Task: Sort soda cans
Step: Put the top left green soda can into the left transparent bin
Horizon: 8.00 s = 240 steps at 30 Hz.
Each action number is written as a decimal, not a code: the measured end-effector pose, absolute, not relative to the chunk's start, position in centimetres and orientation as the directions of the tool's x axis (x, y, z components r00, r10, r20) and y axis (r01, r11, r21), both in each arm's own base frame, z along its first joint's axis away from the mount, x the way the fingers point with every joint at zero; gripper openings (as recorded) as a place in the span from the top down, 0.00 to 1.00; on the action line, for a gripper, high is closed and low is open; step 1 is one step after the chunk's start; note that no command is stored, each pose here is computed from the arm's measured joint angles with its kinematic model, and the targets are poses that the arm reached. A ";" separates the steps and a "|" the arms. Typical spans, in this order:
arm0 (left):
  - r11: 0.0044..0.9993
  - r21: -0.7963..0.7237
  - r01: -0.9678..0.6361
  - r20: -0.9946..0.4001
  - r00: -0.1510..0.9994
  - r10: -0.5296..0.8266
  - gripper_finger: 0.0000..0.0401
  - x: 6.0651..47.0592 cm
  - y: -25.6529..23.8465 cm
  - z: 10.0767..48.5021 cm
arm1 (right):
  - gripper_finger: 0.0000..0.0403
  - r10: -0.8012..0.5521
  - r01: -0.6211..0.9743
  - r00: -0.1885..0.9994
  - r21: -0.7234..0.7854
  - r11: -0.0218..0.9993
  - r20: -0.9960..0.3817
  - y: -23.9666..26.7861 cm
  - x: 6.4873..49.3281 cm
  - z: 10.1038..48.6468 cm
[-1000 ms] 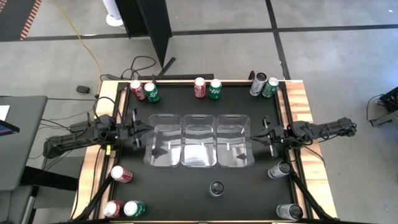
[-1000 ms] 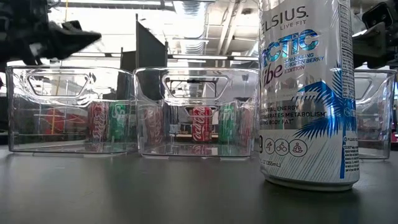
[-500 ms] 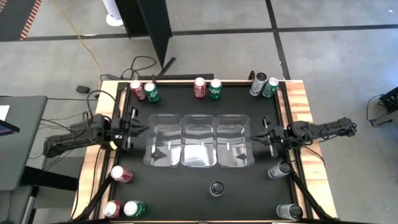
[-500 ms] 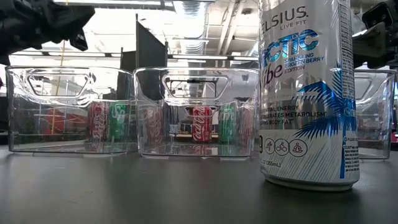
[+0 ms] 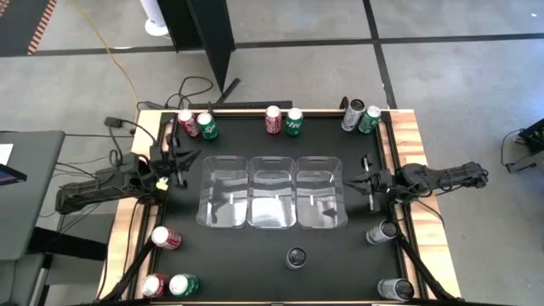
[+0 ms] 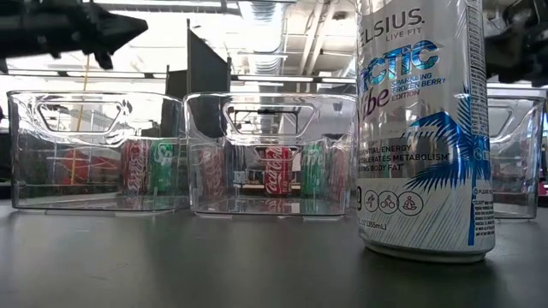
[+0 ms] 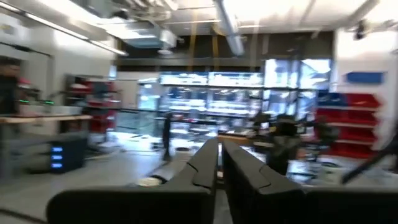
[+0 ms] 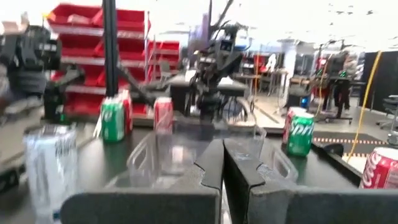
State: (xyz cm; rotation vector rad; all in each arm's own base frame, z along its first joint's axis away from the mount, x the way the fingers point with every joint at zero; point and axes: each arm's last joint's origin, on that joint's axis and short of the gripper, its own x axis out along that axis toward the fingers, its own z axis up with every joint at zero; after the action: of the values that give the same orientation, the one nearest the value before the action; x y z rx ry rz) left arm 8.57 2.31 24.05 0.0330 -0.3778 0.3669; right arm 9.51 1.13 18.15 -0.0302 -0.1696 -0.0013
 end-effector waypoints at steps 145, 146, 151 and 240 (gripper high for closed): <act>0.917 0.160 -0.364 -0.982 0.039 0.187 0.12 18.6 26.8 23.3 | 0.93 -0.132 0.113 0.953 0.085 0.990 0.272 -0.1 9.1 20.2; 0.918 0.153 -0.366 -0.984 0.032 0.176 0.12 18.7 26.9 22.9 | 0.93 -0.132 0.113 0.953 0.086 0.990 0.272 -0.1 9.1 20.2; 0.922 0.128 -0.365 -0.990 0.006 0.139 0.12 19.0 27.4 21.5 | 0.93 -0.132 0.113 0.953 0.085 0.990 0.272 -0.1 9.1 20.2; 0.925 0.081 -0.371 -0.986 0.106 0.129 0.25 24.7 3.9 28.1 | 0.93 -0.099 0.076 0.962 0.097 0.992 0.255 0.3 9.1 20.0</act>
State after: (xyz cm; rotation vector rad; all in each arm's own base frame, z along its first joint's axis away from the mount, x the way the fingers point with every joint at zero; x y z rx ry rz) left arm 24.68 3.85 28.12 -0.2053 1.4199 0.3721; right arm 9.14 0.25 19.99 0.0868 -0.2625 -0.0885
